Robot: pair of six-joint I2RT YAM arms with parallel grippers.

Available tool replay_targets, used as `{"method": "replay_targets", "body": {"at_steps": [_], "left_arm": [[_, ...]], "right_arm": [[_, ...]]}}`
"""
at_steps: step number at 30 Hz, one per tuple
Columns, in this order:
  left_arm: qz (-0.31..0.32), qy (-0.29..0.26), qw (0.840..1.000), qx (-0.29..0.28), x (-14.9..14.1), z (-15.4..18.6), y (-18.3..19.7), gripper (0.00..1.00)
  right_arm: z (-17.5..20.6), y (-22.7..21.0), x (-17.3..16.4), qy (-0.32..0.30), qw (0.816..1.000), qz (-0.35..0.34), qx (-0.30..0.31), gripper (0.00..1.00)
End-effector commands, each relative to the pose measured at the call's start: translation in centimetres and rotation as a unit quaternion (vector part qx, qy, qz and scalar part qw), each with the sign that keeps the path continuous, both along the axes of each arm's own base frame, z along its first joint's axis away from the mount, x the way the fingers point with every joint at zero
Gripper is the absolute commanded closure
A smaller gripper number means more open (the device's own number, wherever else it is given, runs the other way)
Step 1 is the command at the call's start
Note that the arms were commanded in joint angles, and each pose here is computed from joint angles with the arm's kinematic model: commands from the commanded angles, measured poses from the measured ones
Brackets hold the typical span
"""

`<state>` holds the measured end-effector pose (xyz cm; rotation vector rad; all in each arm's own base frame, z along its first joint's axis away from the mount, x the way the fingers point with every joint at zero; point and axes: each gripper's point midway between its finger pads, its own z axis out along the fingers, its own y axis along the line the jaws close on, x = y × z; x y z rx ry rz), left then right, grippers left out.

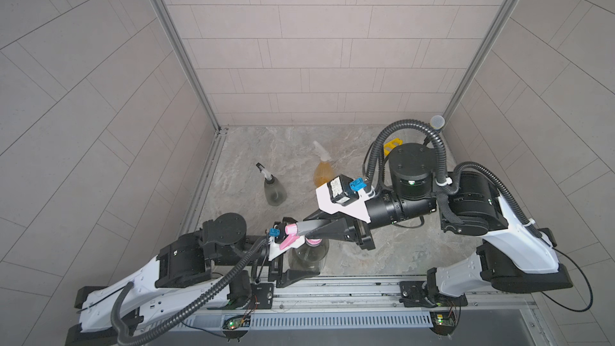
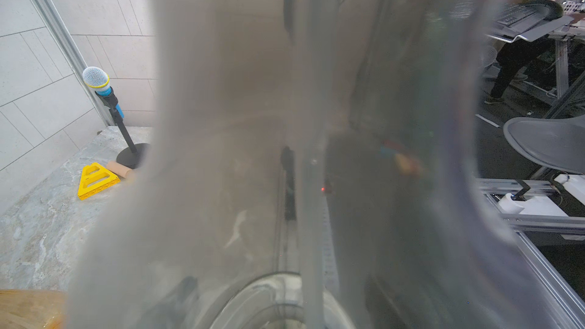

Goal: Attach spray nozzles to spray bottles
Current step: Screw the spray nozzle on the spray bottle.

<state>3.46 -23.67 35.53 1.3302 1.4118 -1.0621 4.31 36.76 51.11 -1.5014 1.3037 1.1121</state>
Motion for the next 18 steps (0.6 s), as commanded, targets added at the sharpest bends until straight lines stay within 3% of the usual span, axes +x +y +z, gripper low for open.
{"method": "replay_targets", "body": {"at_steps": [1, 6, 18], "left_arm": [[0.053, -0.004, 0.998, -0.037, 1.9, 1.9, -0.1, 0.59], [0.057, -0.003, 0.998, -0.039, 2.0, 1.7, -0.1, 0.39], [0.059, -0.002, 0.997, -0.047, 1.9, 1.3, 0.3, 0.14]], "right_arm": [[-0.6, -0.6, 0.3, 0.005, 1.0, -0.015, -0.013, 1.0], [-1.0, -0.7, 0.6, 0.007, 1.0, -0.028, -0.012, 1.0], [-0.4, -1.7, 1.2, 0.003, 0.998, -0.056, 0.013, 1.0]]}}
